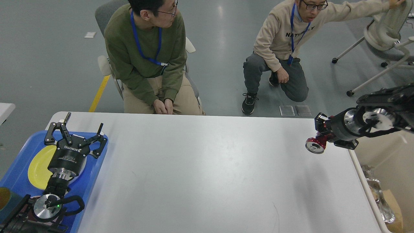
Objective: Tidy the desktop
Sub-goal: 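Carry the red can into the white bin and release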
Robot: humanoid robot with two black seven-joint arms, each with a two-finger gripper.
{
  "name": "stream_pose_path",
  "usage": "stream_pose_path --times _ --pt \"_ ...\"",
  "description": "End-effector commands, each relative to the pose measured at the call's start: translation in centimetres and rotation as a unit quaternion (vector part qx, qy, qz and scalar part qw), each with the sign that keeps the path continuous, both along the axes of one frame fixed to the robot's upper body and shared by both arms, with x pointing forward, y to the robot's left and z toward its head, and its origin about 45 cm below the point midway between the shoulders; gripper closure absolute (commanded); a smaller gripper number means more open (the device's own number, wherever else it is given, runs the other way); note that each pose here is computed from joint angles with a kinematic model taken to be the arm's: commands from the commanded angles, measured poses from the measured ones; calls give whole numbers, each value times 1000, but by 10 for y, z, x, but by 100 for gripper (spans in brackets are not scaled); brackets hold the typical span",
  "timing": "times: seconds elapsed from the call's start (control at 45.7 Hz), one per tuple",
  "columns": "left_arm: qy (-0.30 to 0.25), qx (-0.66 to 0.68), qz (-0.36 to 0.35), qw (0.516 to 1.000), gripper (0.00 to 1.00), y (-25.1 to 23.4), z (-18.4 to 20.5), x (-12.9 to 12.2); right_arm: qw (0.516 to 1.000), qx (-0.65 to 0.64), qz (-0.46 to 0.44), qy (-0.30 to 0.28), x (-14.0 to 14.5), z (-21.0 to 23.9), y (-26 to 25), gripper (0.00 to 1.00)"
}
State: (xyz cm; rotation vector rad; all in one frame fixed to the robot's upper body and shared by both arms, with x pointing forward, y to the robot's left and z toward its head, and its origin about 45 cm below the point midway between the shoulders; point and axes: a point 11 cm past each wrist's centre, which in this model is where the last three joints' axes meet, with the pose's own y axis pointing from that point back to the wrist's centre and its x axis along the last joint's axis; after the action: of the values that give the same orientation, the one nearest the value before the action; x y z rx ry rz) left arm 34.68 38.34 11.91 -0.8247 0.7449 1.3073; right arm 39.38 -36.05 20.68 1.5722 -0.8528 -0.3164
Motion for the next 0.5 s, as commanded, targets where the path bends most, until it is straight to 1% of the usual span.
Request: stream_pose_path --times 0.0,0.153,0.219,0.241,0.372,0.482 --pt "0 0 0 1000 4 0 0 0 998 -9 50 37 -11 51 5 100" --pt "0 1 0 1000 4 1 0 0 987 -25 135 83 -27 103 20 100" --pt "0 0 0 1000 4 0 0 0 980 -30 165 106 -39 113 26 100" --pt "0 0 1 1000 4 0 0 0 978 -31 176 111 -49 124 28 100" --pt "0 1 1 1000 4 1 0 0 970 -41 210 115 -74 151 40 100" --pt "0 0 1 1000 4 0 0 0 967 -42 225 113 -87 164 50 100"
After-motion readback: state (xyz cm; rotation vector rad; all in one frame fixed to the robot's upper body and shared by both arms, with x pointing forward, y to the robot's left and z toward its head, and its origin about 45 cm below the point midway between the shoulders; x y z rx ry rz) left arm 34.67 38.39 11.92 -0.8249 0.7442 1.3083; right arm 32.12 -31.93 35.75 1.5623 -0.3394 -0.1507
